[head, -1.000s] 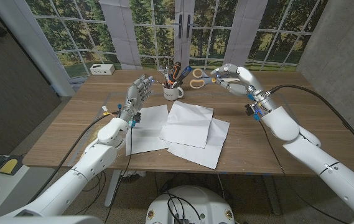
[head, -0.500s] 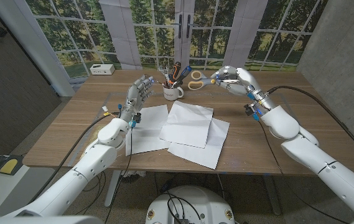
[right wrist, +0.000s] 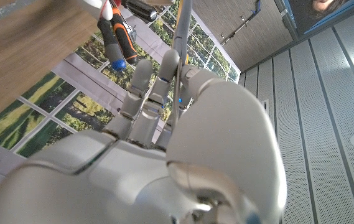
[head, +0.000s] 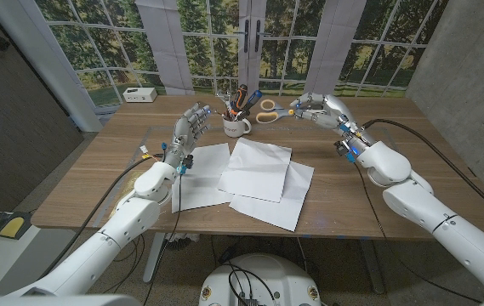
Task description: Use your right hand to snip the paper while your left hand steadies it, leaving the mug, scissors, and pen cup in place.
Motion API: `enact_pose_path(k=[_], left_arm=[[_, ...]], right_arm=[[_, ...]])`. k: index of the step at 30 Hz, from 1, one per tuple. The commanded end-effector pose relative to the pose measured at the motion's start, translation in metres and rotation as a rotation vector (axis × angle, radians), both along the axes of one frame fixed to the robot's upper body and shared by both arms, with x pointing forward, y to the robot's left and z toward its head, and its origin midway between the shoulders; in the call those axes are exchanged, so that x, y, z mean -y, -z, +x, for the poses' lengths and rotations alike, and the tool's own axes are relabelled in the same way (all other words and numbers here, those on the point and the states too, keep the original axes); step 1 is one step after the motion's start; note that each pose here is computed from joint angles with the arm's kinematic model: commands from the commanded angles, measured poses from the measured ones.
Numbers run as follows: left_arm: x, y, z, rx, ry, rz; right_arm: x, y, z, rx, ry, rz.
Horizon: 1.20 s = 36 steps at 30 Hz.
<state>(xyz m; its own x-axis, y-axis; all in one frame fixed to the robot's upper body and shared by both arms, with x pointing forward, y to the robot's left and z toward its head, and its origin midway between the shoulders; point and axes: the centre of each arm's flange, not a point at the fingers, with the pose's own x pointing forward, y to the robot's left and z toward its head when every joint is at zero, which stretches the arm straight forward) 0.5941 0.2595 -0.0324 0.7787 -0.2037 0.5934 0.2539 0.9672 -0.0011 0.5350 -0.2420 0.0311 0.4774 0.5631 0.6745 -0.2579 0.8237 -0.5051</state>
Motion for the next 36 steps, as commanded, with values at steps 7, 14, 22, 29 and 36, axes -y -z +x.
enact_pose_path(k=[7,14,22,29,36], left_arm=[[0.005,-0.002,0.005,0.008,0.043,-0.015],[0.006,-0.001,0.004,0.022,-0.006,0.017],[0.009,-0.007,-0.003,0.082,-0.094,0.093],[0.011,-0.008,-0.004,0.108,-0.111,0.105],[0.011,-0.012,-0.007,0.142,-0.133,0.120]], right_arm=[[0.003,-0.008,0.006,-0.078,-0.059,-0.070],[0.004,-0.011,0.009,-0.117,-0.073,-0.082],[0.002,-0.011,0.016,-0.162,-0.089,-0.101],[0.001,-0.010,0.022,-0.189,-0.076,-0.120],[0.002,-0.009,0.031,-0.239,-0.057,-0.156]])
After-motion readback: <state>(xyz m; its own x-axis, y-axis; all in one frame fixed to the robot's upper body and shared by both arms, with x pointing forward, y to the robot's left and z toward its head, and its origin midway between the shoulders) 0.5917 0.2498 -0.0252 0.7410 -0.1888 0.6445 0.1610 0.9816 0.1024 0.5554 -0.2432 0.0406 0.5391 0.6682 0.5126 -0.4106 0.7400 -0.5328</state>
